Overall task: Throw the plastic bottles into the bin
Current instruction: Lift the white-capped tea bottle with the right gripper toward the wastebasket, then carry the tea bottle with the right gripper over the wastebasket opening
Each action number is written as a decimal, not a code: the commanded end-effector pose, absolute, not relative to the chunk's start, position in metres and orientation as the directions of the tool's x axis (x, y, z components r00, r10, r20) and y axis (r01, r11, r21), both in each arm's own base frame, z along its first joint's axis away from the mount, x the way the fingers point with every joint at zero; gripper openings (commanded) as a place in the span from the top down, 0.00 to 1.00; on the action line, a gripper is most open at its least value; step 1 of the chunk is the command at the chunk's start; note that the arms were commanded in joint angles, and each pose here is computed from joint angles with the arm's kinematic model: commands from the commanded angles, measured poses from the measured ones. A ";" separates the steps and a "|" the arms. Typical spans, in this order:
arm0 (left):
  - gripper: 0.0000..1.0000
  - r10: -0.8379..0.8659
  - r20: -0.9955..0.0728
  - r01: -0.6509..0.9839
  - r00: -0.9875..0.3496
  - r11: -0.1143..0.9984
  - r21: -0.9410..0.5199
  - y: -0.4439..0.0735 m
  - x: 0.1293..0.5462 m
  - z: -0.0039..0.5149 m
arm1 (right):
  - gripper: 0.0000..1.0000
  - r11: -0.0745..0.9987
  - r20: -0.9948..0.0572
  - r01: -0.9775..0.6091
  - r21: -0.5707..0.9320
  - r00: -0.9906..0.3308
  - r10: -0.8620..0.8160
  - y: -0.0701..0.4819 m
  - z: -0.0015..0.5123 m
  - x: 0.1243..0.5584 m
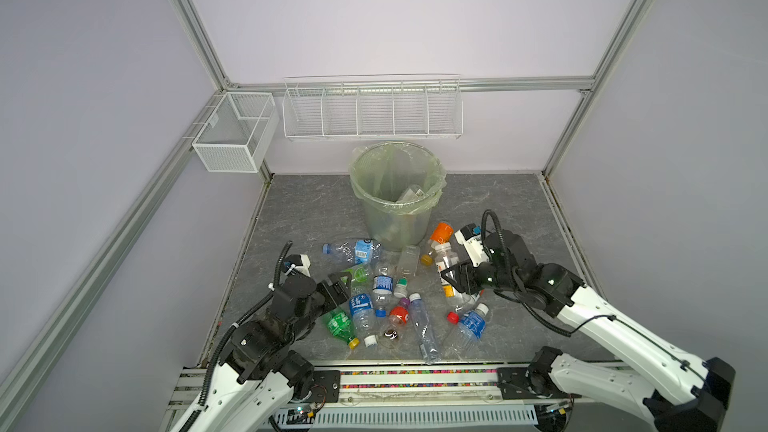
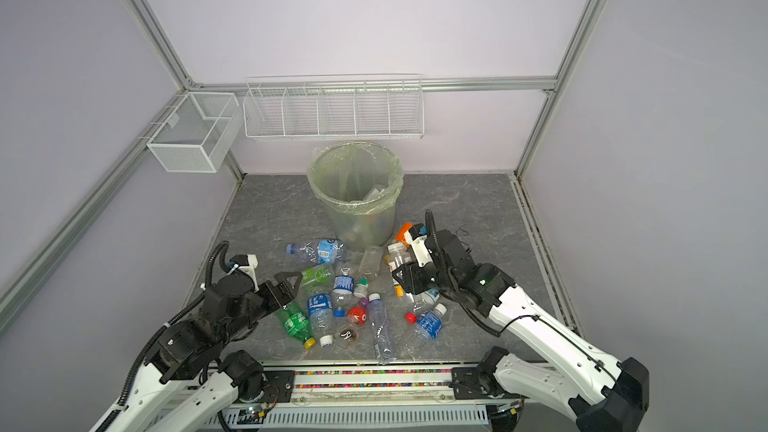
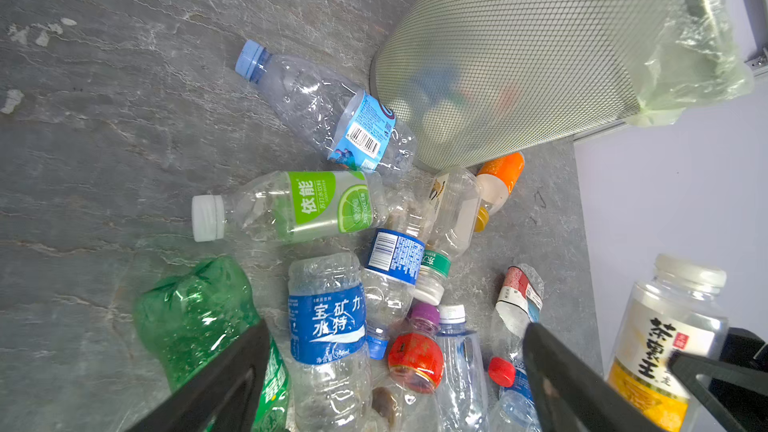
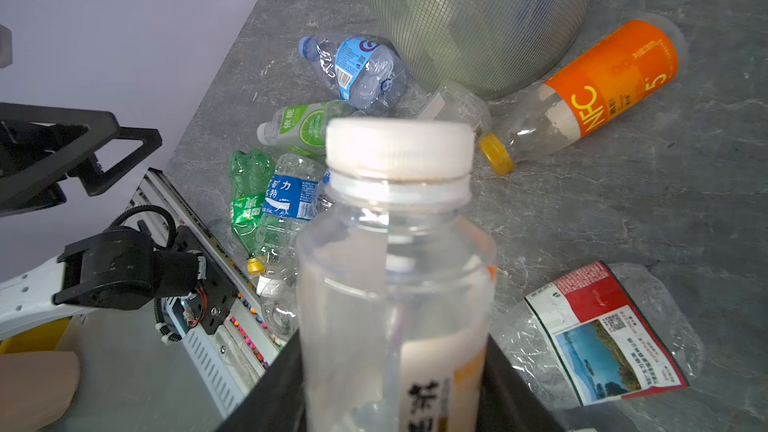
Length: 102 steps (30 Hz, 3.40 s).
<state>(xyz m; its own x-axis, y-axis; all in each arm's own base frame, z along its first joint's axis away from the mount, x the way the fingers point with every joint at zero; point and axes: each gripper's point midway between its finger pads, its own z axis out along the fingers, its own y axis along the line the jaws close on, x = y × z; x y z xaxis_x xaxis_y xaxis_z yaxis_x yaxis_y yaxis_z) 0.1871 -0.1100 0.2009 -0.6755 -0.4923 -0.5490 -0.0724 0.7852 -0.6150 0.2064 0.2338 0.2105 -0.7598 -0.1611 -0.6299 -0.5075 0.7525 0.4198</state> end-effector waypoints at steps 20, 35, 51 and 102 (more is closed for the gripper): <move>0.06 -0.497 -0.531 0.099 -0.687 0.659 -0.745 -0.146 0.189 0.224 | 0.93 0.553 -0.636 -0.587 0.591 -0.761 -0.129 0.259 0.229 0.193; 0.06 -0.502 -0.525 0.119 -0.688 0.635 -0.763 -0.150 0.186 0.226 | 0.93 0.372 -0.718 -0.688 0.623 -0.691 -0.076 0.275 0.304 0.182; 0.05 -0.506 -0.529 0.113 -0.681 0.642 -0.759 -0.146 0.184 0.224 | 0.93 0.403 -0.776 -0.728 0.554 -0.628 -0.067 0.291 0.360 0.213; 0.05 -0.476 -0.566 0.152 -0.674 0.660 -0.736 -0.141 0.176 0.236 | 0.93 0.726 -0.938 -0.661 0.189 -0.341 -0.066 0.333 0.478 0.345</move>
<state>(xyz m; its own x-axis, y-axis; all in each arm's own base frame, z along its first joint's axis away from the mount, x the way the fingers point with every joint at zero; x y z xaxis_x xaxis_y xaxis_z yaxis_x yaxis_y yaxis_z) 0.1801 -0.1410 0.2252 -0.6800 -0.4884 -0.5468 0.1184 0.6628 -0.7393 0.3430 0.3311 0.4712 -0.3748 -0.0582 -0.9253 -0.6591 0.7186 0.2218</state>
